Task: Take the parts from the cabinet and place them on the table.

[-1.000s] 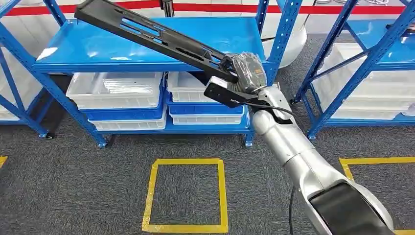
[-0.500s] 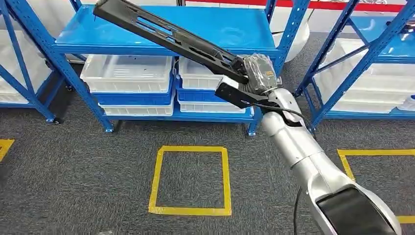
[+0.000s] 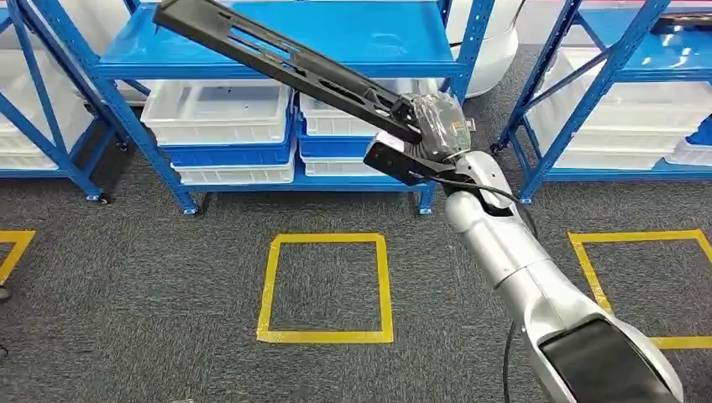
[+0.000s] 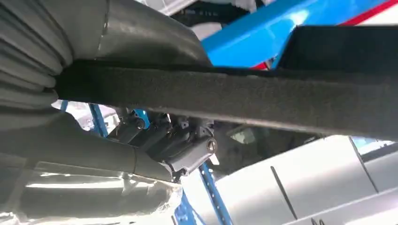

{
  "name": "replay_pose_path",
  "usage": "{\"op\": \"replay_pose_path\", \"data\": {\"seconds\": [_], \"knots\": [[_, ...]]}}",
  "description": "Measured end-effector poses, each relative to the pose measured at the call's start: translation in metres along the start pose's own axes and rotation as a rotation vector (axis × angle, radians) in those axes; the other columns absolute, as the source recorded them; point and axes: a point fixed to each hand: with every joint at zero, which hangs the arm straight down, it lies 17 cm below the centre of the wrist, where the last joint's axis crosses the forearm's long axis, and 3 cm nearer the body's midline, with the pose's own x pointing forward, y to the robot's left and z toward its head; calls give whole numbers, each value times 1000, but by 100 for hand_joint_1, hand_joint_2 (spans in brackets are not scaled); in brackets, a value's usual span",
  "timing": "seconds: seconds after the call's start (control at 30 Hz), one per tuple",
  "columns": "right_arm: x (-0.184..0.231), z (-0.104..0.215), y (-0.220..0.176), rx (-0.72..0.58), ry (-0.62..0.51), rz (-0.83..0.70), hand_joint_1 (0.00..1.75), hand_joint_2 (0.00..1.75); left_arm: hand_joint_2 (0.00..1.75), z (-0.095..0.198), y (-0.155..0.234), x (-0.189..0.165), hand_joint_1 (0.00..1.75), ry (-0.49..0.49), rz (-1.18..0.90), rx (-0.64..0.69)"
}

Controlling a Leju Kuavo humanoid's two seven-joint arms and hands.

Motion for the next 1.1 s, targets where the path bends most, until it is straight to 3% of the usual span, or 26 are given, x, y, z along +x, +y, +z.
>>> {"op": "replay_pose_path", "data": {"seconds": [1.1], "knots": [[23, -9, -7, -38, -24, 1, 169, 175, 175, 3, 6, -7, 0, 13, 25, 22]]}}
